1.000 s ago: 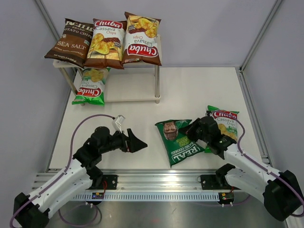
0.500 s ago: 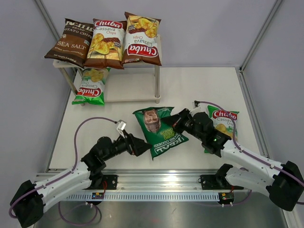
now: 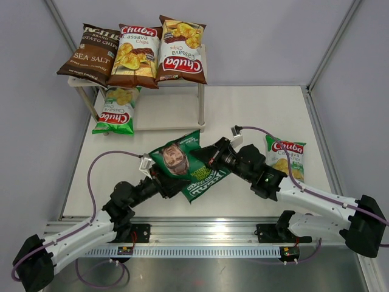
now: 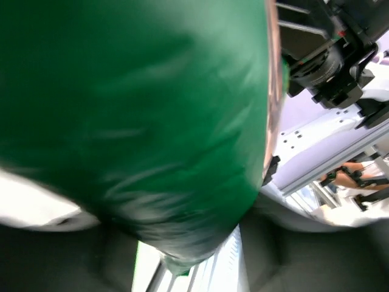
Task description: Place and organize the chips bags onto the shelf
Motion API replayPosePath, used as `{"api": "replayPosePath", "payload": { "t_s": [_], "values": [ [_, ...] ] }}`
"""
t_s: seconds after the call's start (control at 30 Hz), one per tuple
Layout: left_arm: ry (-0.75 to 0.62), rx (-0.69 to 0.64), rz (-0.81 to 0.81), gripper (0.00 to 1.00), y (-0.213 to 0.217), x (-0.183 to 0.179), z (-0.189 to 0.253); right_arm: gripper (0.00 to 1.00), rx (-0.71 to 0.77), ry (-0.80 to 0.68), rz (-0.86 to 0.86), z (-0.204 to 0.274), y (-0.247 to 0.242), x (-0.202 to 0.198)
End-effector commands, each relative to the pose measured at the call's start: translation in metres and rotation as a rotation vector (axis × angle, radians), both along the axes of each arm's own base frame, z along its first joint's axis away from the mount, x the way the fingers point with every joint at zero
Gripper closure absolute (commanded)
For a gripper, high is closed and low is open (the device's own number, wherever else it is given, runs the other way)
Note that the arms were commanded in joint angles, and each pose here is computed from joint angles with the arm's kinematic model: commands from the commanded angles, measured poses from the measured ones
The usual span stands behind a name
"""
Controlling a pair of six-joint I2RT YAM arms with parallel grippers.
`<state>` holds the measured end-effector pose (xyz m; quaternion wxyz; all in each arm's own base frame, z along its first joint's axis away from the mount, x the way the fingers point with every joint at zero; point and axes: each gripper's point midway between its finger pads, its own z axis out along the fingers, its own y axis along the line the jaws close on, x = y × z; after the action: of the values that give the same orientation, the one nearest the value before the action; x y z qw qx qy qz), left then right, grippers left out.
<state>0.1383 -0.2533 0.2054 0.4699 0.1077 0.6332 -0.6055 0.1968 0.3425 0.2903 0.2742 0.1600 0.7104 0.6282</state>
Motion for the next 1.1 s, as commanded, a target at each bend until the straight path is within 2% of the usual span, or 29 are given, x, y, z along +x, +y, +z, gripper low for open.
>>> {"api": "replayPosePath", "payload": {
  "t_s": [0.0,0.07,0.2,0.23,0.27,0.33,0.37,0.43,0.53,0.63,0.67,0.73,0.83,0.97,1.07],
  "values": [
    [-0.094,-0.086,-0.003,0.62,0.004,-0.006,0.032,0.94,0.130,-0.082,0.014,0.047,-0.001,-0.012],
    [-0.107,-0.083,-0.003,0.70,0.007,-0.008,0.033,0.78,0.085,-0.105,-0.016,0.042,-0.008,-0.011],
    [-0.117,-0.053,-0.029,0.82,0.007,-0.015,0.035,0.57,0.048,-0.205,-0.077,0.051,-0.034,-0.014],
    [-0.125,-0.046,-0.035,0.84,0.007,-0.016,0.037,0.46,0.015,-0.263,-0.087,0.052,-0.039,-0.014],
    [-0.103,-0.028,-0.030,0.85,0.007,-0.015,0.034,0.30,-0.036,-0.278,-0.108,0.048,-0.046,-0.013],
    [-0.127,-0.046,-0.042,0.85,0.009,-0.019,0.048,0.22,-0.124,-0.362,-0.156,0.054,-0.068,-0.014],
    [-0.122,-0.041,-0.049,0.86,0.008,-0.020,0.049,0.21,-0.202,-0.351,-0.199,0.045,-0.081,-0.010],
    [-0.139,-0.052,-0.074,0.88,0.008,-0.026,0.062,0.19,-0.261,-0.402,-0.219,0.048,-0.098,-0.014],
    [-0.151,-0.024,-0.139,0.89,0.004,-0.035,0.067,0.13,-0.354,-0.522,-0.154,0.057,-0.109,-0.029],
    [-0.190,0.000,-0.258,0.89,-0.001,-0.055,0.084,0.09,-0.467,-0.631,0.058,0.063,-0.100,-0.055],
    [-0.176,0.030,-0.296,0.89,-0.005,-0.058,0.080,0.08,-0.476,-0.648,0.185,0.067,-0.097,-0.076],
    [-0.210,0.048,-0.389,0.89,-0.008,-0.072,0.092,0.04,-0.523,-0.664,0.304,0.062,-0.093,-0.090],
    [-0.258,0.047,-0.472,0.89,-0.007,-0.087,0.106,0.04,-0.498,-0.693,0.409,0.061,-0.092,-0.108],
    [-0.275,0.055,-0.523,0.89,-0.006,-0.094,0.113,0.04,-0.350,-0.775,0.635,0.068,-0.089,-0.155],
    [-0.284,0.060,-0.574,0.89,-0.008,-0.100,0.115,0.04,-0.295,-0.796,0.701,0.072,-0.090,-0.170]
  ]
}}
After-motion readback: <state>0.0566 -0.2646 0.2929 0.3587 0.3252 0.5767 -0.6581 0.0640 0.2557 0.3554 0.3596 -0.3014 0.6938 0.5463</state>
